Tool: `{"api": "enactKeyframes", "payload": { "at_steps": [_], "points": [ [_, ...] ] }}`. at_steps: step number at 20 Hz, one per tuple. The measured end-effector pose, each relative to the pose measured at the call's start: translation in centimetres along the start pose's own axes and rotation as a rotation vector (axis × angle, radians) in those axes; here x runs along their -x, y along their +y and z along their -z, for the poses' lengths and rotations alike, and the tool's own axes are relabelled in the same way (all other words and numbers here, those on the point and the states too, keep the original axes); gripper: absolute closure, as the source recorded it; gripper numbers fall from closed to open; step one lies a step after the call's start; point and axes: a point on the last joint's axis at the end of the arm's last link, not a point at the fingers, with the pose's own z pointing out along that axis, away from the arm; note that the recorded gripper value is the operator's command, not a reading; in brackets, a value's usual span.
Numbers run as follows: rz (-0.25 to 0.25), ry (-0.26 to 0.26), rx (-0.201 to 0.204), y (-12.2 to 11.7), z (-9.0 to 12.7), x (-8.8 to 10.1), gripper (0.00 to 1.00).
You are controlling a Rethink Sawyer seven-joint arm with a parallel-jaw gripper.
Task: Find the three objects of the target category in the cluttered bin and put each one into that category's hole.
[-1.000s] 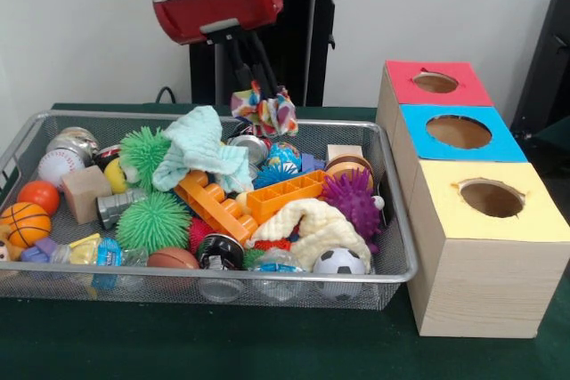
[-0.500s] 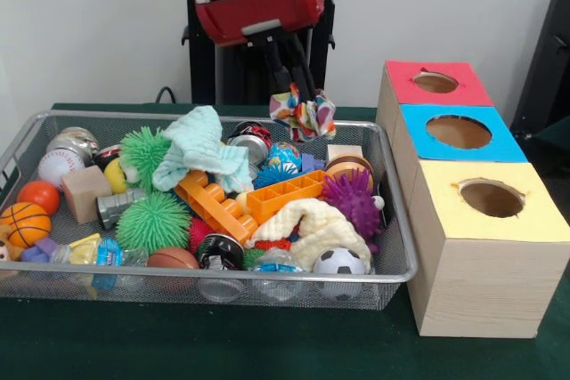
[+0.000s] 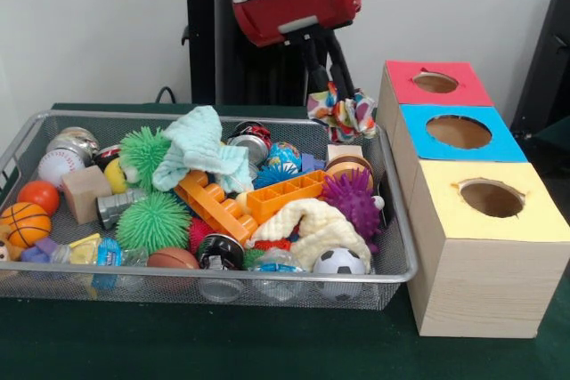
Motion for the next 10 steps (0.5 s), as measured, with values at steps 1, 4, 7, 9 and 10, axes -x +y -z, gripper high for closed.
{"api": "enactKeyframes", "payload": {
  "at_steps": [1, 4, 7, 9, 10],
  "points": [
    [-0.001, -0.009, 0.005, 0.5, 0.0, -0.2, 1.00],
    [-0.001, -0.026, 0.018, 1.4, 0.0, -0.6, 1.00],
    [-0.002, -0.038, 0.033, 2.1, -0.1, -1.0, 1.00],
    [-0.005, -0.049, 0.049, 2.5, -0.1, -1.1, 1.00],
    [-0.006, -0.052, 0.054, 2.5, -0.1, -1.2, 1.00]
  ]
}}
